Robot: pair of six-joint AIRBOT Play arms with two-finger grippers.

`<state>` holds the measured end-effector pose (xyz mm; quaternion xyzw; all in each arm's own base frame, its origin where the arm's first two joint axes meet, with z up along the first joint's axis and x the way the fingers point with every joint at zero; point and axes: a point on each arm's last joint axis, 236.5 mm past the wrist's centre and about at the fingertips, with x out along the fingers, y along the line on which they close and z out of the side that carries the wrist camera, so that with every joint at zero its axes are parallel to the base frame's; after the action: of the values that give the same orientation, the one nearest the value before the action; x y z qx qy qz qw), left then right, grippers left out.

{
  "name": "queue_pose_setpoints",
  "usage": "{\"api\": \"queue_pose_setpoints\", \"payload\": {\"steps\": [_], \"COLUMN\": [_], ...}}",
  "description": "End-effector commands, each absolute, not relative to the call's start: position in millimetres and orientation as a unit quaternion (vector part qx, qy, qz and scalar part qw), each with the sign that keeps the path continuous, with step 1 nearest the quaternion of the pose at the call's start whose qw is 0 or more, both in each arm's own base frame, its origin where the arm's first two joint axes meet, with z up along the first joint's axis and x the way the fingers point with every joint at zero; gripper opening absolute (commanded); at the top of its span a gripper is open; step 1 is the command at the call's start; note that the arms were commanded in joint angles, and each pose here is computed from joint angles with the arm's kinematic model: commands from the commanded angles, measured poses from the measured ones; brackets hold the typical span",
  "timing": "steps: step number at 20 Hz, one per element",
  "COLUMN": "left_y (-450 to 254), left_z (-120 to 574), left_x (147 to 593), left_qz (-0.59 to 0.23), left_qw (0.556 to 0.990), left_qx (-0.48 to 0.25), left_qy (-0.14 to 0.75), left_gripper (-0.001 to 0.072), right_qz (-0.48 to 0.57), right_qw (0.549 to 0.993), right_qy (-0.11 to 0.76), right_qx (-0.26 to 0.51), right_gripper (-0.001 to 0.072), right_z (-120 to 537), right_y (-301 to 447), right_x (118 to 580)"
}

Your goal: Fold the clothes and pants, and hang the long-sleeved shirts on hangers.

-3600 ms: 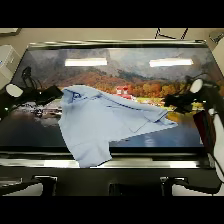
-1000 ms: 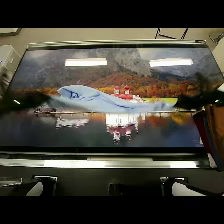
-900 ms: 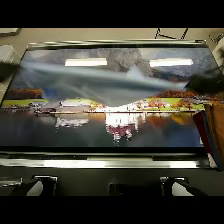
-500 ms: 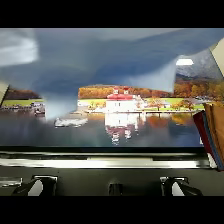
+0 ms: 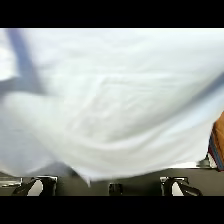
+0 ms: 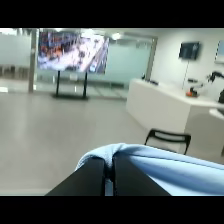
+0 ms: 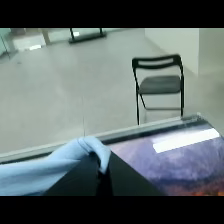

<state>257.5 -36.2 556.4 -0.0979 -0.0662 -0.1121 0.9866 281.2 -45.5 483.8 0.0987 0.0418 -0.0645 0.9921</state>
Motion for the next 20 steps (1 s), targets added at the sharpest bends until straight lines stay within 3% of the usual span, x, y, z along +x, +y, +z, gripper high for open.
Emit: {"api": "queue_pose_setpoints", "payload": {"steps": [1, 4, 8, 12, 15, 16, 17, 18, 19, 20], "left_y": [-13.4, -13.9, -8.4, -18.5, -34.3, -35.6, -33.1, -25.6, -12.8, 4.7], "left_z": [414.7, 261.8, 77.9, 6.6, -17.7, -18.8, -15.0, -7.8, -1.6, 1.6], "left_x": [340.0, 406.8, 464.9, 494.4, 489.9, 485.8, 481.2, 473.5, 460.7, 438.4], "left_qz": [-0.118, -0.126, -0.055, -0.036, -0.045, -0.049, -0.055, -0.063, -0.069, -0.072], "left_qw": [0.966, 0.915, 0.864, 0.832, 0.807, 0.801, 0.796, 0.786, 0.776, 0.758], "left_qx": [-0.163, -0.231, -0.307, -0.355, -0.371, -0.372, -0.375, -0.378, -0.372, -0.359], "left_qy": [0.163, 0.307, 0.395, 0.425, 0.457, 0.465, 0.472, 0.484, 0.505, 0.54], "left_gripper": [0.0022, 0.0022, 0.0023, 0.0024, 0.0026, 0.0066, 0.0237, 0.0533, 0.0709, 0.0715], "right_qz": [-0.071, -0.049, -0.094, -0.047, -0.037, -0.031, -0.029, -0.023, -0.015, -0.025], "right_qw": [0.948, 0.874, 0.802, 0.745, 0.737, 0.739, 0.74, 0.74, 0.74, 0.721], "right_qy": [0.279, 0.457, 0.514, 0.526, 0.548, 0.553, 0.555, 0.559, 0.572, 0.6], "right_qx": [0.137, 0.157, 0.288, 0.407, 0.393, 0.383, 0.38, 0.372, 0.355, 0.344], "right_gripper": [0.005, 0.0051, 0.0054, 0.0055, 0.0055, 0.0075, 0.0266, 0.0528, 0.0623, 0.0622], "right_z": [353.3, 203.8, 50.7, -9.6, -31.2, -29.6, -21.9, -11.7, -2.0, 3.4], "right_y": [-61.5, -53.2, -48.7, -5.0, 0.4, -3.3, -12.4, -25.6, -43.5, -66.5], "right_x": [338.3, 407.7, 492.6, 528.8, 525.5, 521.6, 516.5, 507.2, 491.1, 461.2]}}
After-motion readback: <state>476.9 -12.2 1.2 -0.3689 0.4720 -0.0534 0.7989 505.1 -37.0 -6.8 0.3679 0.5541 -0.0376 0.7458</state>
